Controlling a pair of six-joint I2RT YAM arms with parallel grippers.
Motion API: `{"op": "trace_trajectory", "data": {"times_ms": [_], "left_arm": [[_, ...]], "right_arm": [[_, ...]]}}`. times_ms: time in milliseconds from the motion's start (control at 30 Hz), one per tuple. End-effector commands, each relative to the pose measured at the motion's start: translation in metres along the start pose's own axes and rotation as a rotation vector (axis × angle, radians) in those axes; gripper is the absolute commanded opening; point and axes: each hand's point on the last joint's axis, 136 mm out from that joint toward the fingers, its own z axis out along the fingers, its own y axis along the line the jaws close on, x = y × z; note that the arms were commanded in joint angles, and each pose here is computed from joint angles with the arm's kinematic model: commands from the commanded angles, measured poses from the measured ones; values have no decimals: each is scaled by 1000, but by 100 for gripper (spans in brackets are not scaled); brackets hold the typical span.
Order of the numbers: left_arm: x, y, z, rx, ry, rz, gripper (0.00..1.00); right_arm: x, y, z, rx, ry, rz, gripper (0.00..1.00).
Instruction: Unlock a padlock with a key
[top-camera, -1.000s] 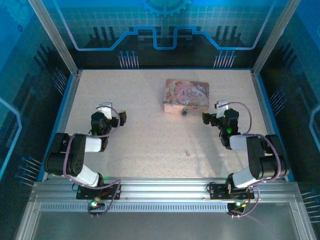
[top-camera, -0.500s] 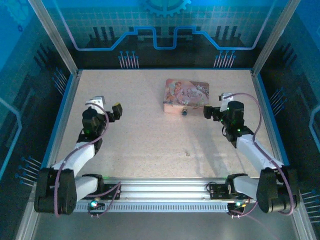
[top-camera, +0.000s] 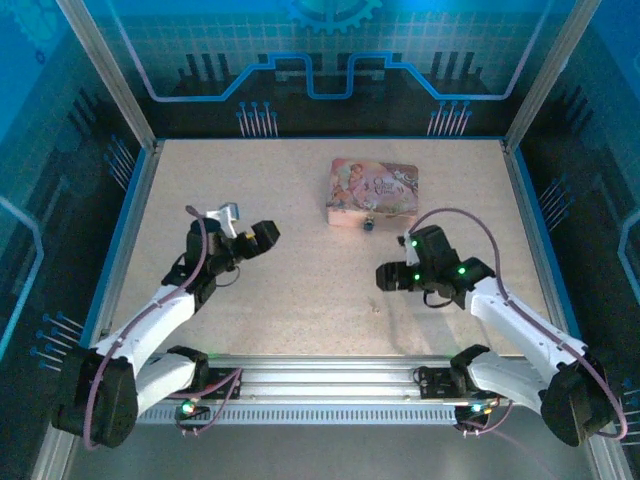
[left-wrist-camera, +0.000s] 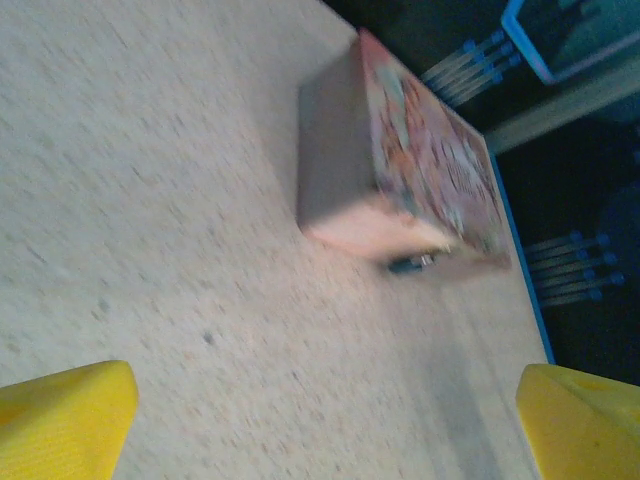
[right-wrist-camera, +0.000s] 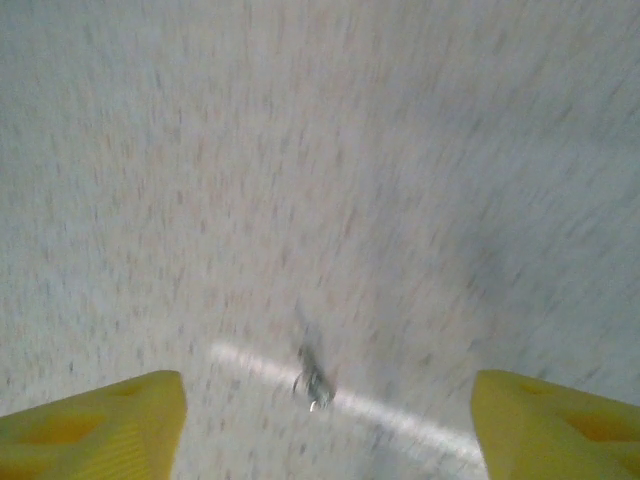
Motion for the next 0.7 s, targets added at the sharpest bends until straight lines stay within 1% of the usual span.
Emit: {"op": "trace_trajectory", "data": {"times_ms": [0, 100, 233, 400, 500, 667], "left_arm": [[5, -12, 1, 33, 13, -33, 99], [4, -17, 5, 42, 13, -24, 99], [5, -24, 9, 55, 23, -16, 99], [7, -29, 10, 63, 28, -9, 99], [6, -32, 9, 70, 23, -5, 99], [6, -37, 8, 84, 19, 11, 99]], "right_arm": [[49, 5, 12, -26, 176, 96, 71], [57, 13, 25, -58, 213, 108, 66], [61, 19, 38, -51, 247, 93, 58], [55, 22, 48, -27, 244, 86, 50], [54, 17, 52, 7, 243, 90, 47], [52, 15, 58, 23, 244, 91, 42]]}}
